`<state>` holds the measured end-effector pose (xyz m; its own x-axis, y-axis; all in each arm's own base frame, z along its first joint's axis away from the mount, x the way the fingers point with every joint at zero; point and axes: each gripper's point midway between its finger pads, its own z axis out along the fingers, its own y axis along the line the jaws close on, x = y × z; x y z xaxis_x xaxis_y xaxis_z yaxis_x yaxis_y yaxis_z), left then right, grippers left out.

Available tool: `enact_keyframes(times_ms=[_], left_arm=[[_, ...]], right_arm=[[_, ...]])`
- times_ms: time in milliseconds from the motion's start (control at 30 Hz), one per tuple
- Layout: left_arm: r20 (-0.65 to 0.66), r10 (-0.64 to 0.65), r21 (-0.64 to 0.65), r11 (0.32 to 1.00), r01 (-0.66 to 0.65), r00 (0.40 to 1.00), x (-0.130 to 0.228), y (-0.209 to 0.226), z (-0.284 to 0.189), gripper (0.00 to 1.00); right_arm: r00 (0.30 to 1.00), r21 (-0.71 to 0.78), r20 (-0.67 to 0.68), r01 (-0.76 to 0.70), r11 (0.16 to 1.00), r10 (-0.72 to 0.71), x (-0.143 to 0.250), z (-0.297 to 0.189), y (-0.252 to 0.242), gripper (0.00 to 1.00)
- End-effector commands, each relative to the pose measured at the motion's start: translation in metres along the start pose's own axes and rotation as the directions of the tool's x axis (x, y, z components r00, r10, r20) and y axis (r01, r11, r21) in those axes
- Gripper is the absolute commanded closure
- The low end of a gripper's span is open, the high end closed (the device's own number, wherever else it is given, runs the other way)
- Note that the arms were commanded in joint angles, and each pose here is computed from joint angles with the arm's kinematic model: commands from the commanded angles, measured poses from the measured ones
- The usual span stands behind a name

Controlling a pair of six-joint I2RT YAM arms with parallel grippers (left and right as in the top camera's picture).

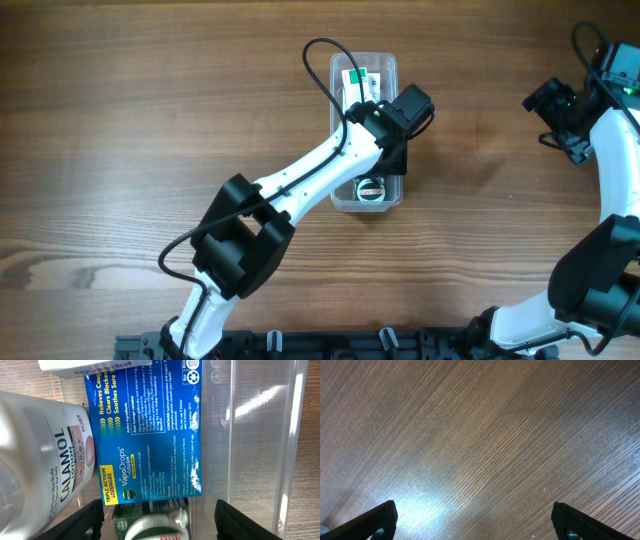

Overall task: Pack container
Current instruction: 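Carry the Zam-Buk tin over the container and lower it in, then open the left gripper and lift it away from the container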

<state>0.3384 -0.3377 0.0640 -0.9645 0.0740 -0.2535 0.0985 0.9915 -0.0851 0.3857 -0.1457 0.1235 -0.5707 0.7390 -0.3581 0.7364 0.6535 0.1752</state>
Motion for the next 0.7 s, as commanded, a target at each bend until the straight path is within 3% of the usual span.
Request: enact_keyframes(times_ms=[0, 400, 667], left_arm=[[0.071, -0.019, 0.065, 0.998, 0.014, 0.997, -0.015, -0.007, -0.040, 0.29], [0.235, 0.020, 0.206, 0.976, -0.070, 0.972, -0.011, -0.005, -0.173, 0.27], [0.308, 0.121, 0.210, 0.959, -0.192, 0.944, 0.027, 0.043, -0.264, 0.19]], right_arm=[[1.000, 0.003, -0.006, -0.005, 1.000, 0.005, 0.000, 0.003, -0.001, 0.00], [1.000, 0.003, -0.006, -0.005, 1.000, 0.005, 0.000, 0.003, -0.001, 0.00], [1.000, 0.003, -0.006, -0.005, 1.000, 0.005, 0.000, 0.003, -0.001, 0.00]])
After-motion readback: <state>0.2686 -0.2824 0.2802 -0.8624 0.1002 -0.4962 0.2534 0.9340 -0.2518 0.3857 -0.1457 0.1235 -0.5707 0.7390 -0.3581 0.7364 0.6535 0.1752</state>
